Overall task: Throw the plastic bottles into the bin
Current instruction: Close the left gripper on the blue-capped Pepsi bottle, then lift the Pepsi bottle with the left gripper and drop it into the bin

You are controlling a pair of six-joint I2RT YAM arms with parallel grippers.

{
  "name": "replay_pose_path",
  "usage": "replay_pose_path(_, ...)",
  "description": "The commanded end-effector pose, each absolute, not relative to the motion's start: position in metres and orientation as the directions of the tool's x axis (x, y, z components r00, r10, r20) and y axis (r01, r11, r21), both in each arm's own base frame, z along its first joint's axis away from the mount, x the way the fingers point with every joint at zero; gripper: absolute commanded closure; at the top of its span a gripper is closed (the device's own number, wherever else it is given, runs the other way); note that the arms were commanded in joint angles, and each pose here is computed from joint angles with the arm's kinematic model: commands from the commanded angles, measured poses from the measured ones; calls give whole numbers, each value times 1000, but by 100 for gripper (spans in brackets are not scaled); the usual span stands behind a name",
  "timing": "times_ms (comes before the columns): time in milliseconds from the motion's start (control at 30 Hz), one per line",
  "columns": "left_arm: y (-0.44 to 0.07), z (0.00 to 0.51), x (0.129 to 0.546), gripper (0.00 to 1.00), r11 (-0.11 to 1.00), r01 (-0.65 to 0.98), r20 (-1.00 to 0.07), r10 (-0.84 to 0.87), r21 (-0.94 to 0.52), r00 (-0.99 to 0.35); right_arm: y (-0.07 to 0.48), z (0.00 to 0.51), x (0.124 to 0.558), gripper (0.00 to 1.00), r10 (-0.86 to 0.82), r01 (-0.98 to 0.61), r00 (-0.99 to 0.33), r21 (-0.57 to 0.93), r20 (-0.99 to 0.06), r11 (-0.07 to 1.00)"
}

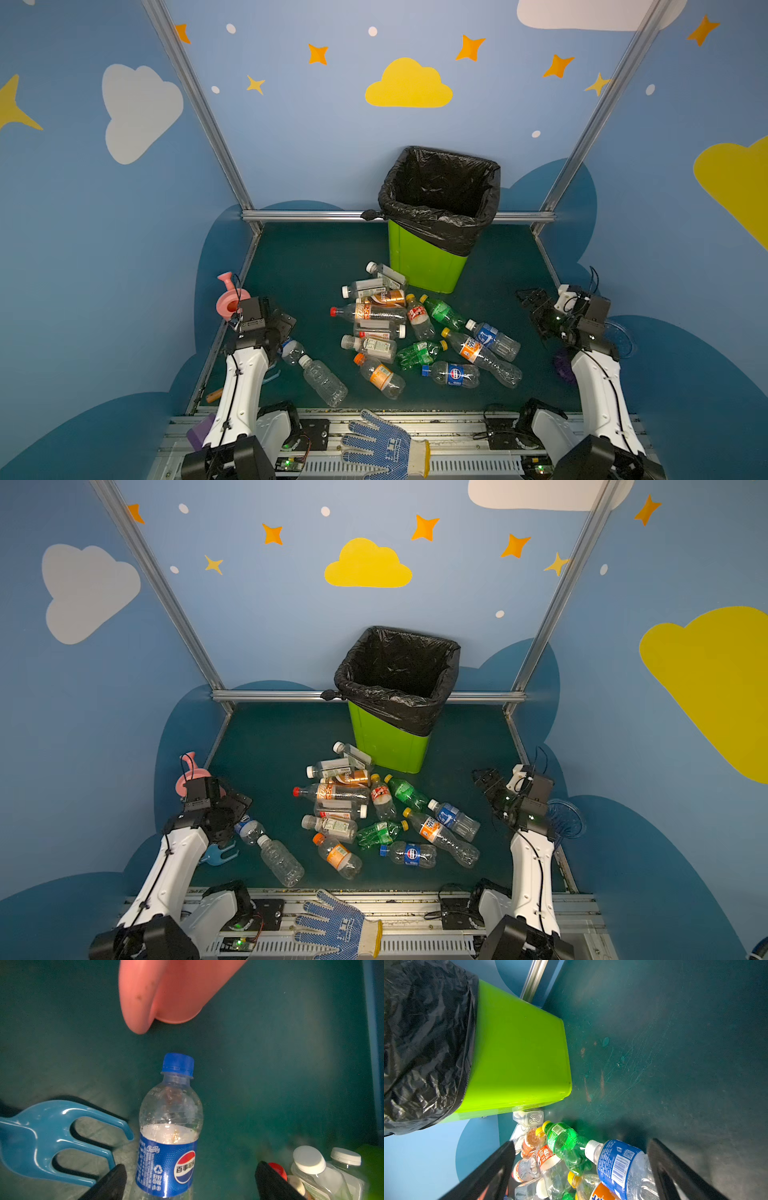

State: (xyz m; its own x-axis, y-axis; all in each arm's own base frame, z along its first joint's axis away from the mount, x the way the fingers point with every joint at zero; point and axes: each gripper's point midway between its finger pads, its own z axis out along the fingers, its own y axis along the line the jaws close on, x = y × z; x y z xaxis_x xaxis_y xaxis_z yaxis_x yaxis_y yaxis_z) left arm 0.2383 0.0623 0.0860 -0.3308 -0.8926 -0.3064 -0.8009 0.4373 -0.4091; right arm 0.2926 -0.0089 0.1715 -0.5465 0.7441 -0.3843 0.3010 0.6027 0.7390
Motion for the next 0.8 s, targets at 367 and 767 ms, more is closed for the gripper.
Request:
replay_pose_path(367,48,56,253,14,403,-795,-122,-912,-453,-392,-11,165,294,2,744,315,-546,728,-385,608)
replay_pose_path(767,38,38,280,26,385,-777,-17,-900,-498,-435,-12,163,293,2,745,322,-544,724,-386,610)
